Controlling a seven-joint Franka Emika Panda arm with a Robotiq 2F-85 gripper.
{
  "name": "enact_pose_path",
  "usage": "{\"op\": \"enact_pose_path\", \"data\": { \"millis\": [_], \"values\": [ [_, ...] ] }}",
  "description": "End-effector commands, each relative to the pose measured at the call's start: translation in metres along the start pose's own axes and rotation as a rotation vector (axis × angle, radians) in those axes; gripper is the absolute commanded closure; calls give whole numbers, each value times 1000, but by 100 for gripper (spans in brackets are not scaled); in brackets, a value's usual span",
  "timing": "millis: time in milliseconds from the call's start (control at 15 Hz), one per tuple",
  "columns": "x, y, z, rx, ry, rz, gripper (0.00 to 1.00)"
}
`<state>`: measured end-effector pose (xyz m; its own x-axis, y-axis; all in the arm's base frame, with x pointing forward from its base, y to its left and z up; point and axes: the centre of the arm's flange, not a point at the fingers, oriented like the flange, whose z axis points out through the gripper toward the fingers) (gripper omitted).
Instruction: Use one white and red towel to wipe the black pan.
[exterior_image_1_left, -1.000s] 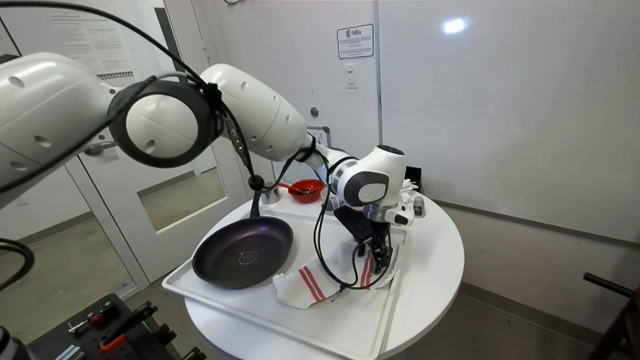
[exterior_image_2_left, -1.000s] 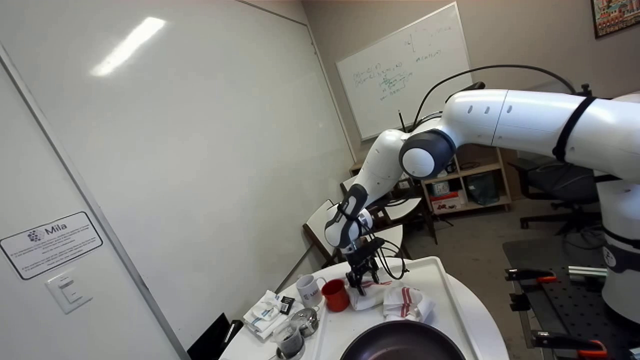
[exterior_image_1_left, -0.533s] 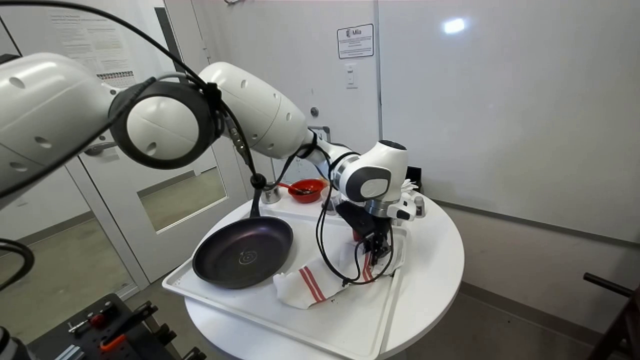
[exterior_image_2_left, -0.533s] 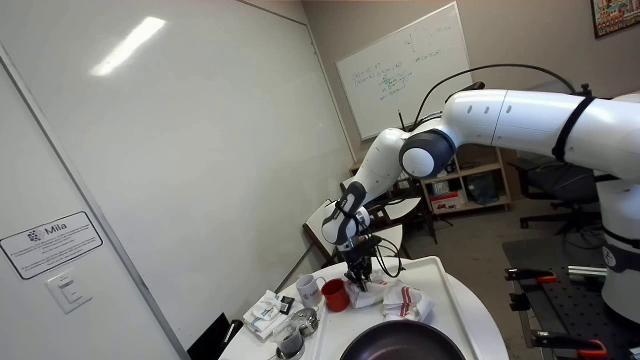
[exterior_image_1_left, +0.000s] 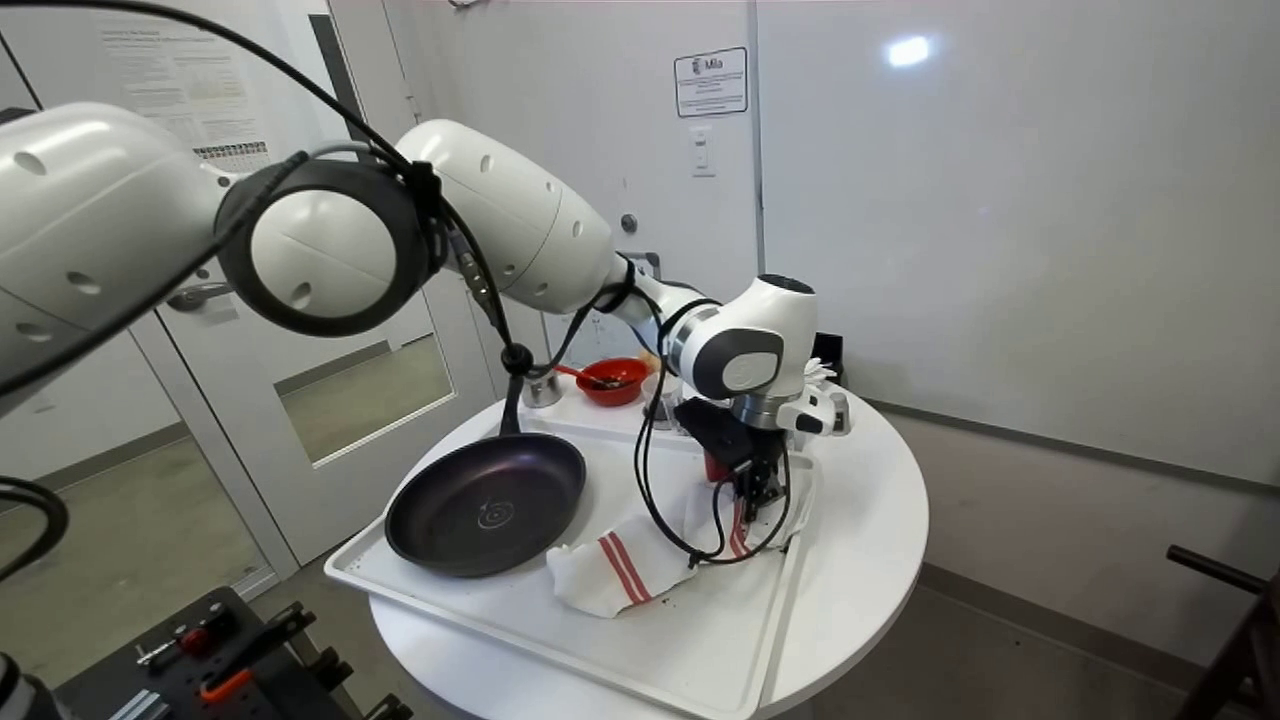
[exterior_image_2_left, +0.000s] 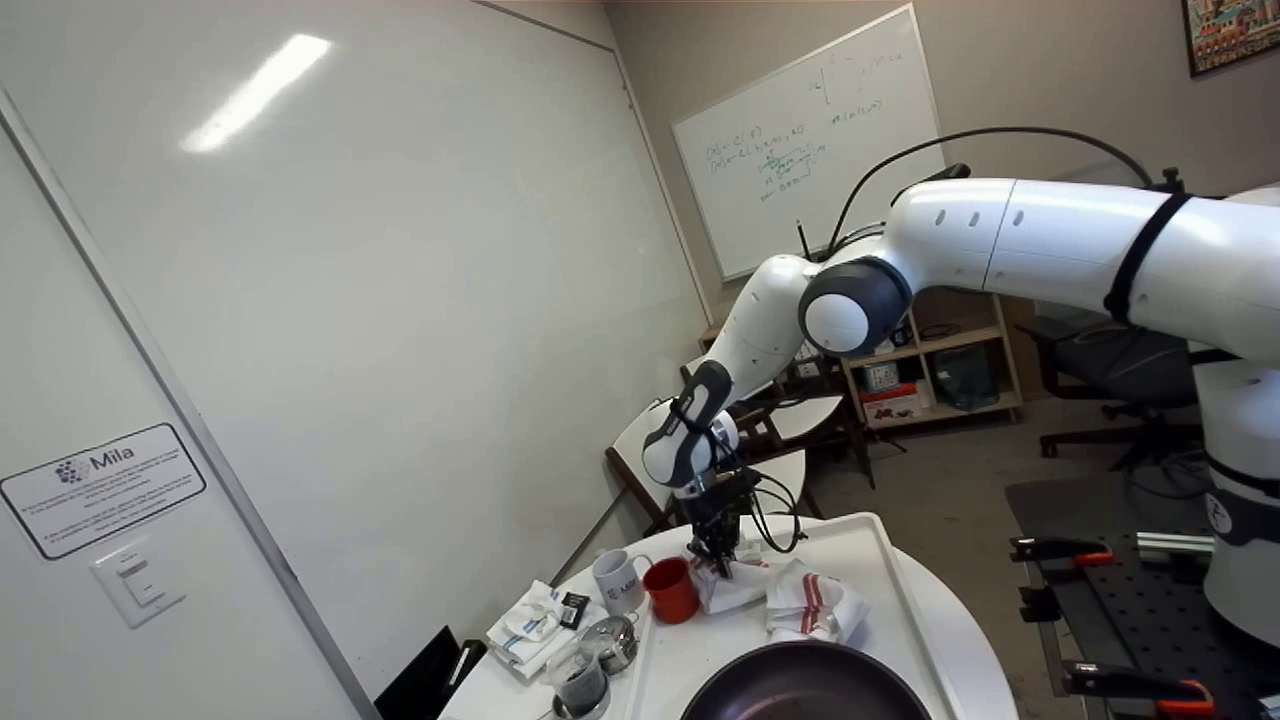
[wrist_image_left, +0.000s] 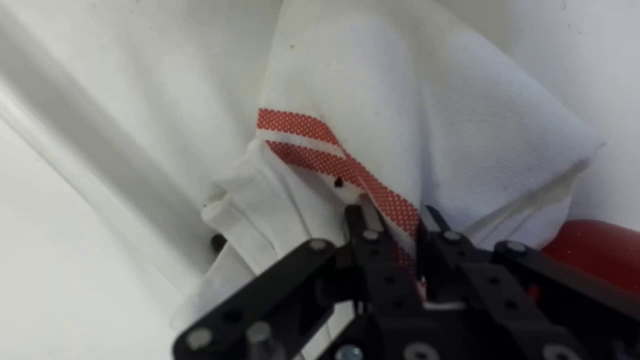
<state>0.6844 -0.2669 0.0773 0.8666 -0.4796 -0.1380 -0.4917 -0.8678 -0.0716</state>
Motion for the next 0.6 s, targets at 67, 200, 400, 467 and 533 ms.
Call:
{"op": "enact_pose_path", "data": {
  "millis": [67, 200, 400, 467, 533],
  "values": [
    [-23, 12, -46, -16, 69, -26, 96],
    [-31, 17, -67, -23, 104, -41, 96],
    [-48, 23, -97, -28, 164, -77, 96],
    [-55, 24, -107, -31, 187, -93, 96],
    [-61, 24, -115, -30, 204, -110, 96]
  ]
}}
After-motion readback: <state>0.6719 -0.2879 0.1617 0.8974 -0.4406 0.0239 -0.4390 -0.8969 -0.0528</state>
